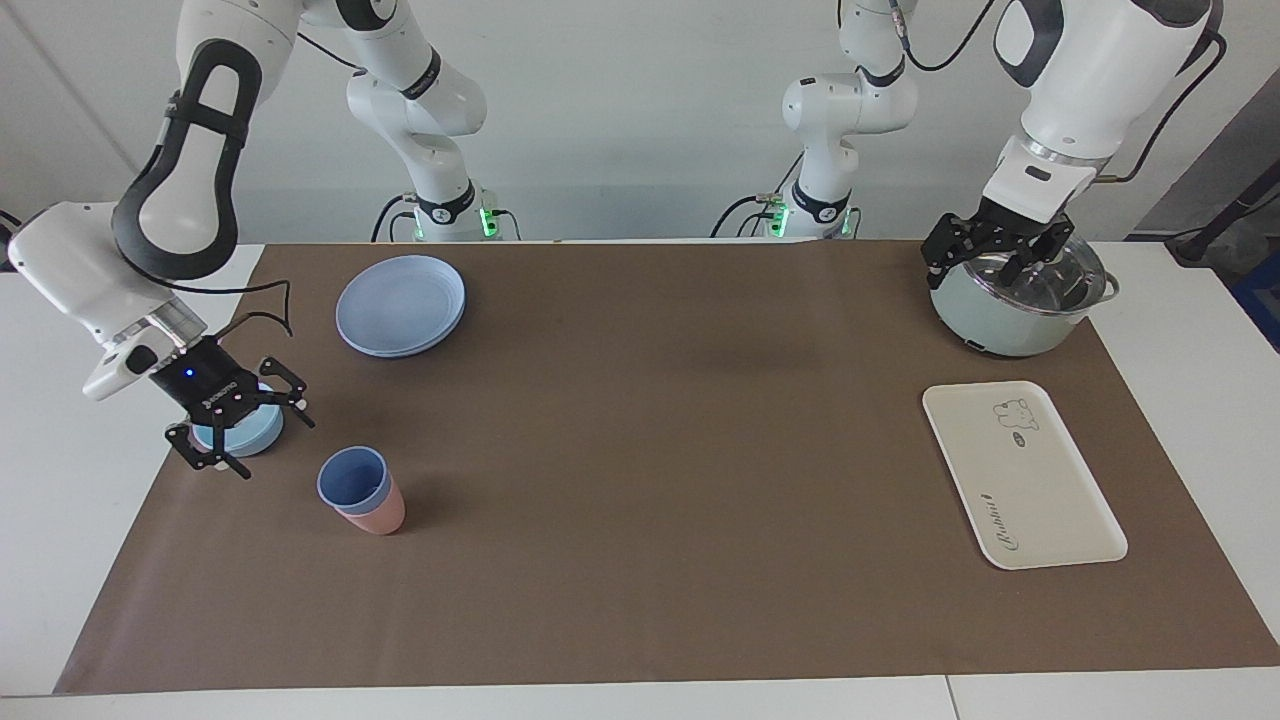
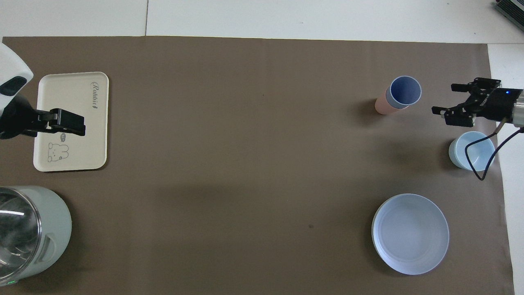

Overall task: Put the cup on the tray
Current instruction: 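Move the right gripper toward the nested blue and pink cups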

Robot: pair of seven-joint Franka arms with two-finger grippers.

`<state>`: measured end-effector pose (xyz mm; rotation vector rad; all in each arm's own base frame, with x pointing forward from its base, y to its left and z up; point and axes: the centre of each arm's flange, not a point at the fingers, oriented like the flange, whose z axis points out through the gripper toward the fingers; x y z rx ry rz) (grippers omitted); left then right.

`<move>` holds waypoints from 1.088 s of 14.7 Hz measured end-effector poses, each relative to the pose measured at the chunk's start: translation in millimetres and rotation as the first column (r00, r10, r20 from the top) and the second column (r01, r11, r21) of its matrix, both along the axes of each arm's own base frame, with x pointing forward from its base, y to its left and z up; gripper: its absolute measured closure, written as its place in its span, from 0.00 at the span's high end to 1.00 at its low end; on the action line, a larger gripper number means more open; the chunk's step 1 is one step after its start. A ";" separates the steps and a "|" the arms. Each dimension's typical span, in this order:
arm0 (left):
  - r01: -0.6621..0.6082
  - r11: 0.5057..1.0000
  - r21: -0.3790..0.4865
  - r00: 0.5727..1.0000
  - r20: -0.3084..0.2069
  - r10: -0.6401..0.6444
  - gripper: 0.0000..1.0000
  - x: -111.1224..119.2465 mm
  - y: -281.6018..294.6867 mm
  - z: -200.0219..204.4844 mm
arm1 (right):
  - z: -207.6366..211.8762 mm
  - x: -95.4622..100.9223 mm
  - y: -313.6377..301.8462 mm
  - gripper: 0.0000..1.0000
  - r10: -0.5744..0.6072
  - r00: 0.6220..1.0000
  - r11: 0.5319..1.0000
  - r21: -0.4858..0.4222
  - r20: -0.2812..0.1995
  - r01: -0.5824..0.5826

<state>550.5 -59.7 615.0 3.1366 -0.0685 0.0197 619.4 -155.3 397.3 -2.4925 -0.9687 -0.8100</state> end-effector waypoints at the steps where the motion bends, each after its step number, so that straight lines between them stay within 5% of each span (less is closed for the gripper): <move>1: 0.000 1.000 0.000 1.000 0.000 0.000 1.00 0.0 0.0 0.0 | -6.9 -1.4 -0.3 1.00 0.002 1.000 1.000 0.017 0.006 -0.002; 8: 0.000 1.000 0.000 1.000 0.000 0.000 1.00 0.0 0.1 0.0 | -80.6 2.3 4.7 1.00 0.024 0.991 0.987 0.152 0.134 -0.045; 16: 0.000 1.000 0.000 1.000 0.000 0.000 1.00 -0.1 0.1 0.0 | -115.3 6.6 23.6 1.00 -0.010 0.985 0.964 0.264 0.170 -0.036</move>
